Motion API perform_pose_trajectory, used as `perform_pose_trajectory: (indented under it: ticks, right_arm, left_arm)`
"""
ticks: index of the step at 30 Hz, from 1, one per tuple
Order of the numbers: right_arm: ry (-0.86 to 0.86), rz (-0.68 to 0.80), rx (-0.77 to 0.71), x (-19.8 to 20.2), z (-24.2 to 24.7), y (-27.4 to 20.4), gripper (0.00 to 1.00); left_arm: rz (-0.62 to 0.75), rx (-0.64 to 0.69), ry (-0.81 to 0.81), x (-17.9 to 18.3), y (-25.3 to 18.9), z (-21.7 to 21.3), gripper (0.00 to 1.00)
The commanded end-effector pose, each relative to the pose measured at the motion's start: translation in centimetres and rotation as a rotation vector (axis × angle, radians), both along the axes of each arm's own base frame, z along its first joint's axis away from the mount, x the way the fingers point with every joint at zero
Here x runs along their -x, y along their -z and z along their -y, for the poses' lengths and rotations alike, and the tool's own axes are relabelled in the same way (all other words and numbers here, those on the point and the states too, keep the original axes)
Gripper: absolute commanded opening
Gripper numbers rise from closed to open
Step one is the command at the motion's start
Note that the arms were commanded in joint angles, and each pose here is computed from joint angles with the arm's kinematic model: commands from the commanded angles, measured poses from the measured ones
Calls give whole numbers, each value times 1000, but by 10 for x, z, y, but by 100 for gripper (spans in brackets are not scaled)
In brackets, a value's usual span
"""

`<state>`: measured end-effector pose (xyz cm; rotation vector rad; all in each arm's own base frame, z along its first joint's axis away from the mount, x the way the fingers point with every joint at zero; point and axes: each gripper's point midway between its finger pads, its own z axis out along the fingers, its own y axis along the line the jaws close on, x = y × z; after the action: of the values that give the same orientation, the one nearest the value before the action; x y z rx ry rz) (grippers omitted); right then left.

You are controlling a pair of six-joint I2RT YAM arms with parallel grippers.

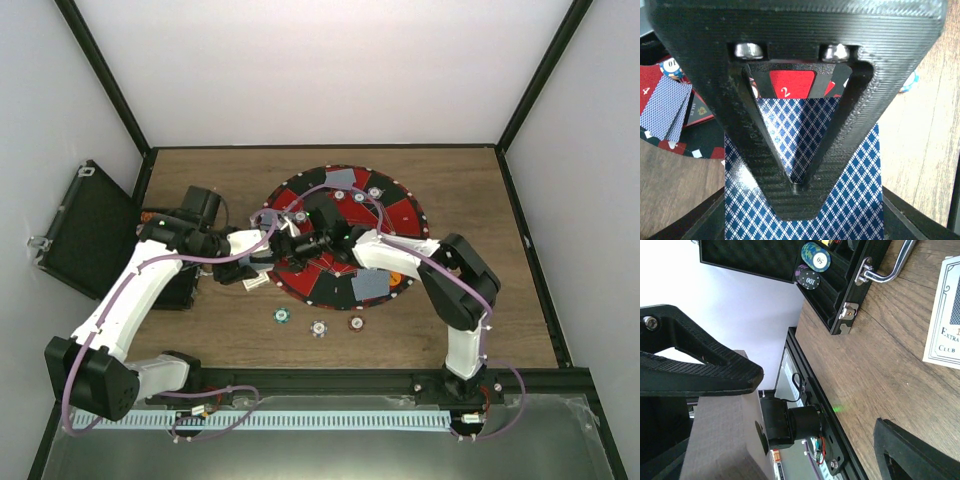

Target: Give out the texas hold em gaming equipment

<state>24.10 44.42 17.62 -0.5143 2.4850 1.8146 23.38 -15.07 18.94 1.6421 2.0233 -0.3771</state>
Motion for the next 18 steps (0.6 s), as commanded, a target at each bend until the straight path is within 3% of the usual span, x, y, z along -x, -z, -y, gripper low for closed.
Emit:
perform_pose_trajectory:
  ticks: [1, 14, 18]
  right_arm:
    - [0, -4, -17, -8, -4, -2, 79]
    - [108, -25, 71, -27, 41, 33, 66]
    - [109, -2, 48, -27, 41, 19, 54]
  left_arm:
    - [31, 40, 23, 3, -18, 6, 5]
    - [33, 53, 31, 5, -23, 7, 5]
    - [27, 47, 27, 3, -19, 7, 5]
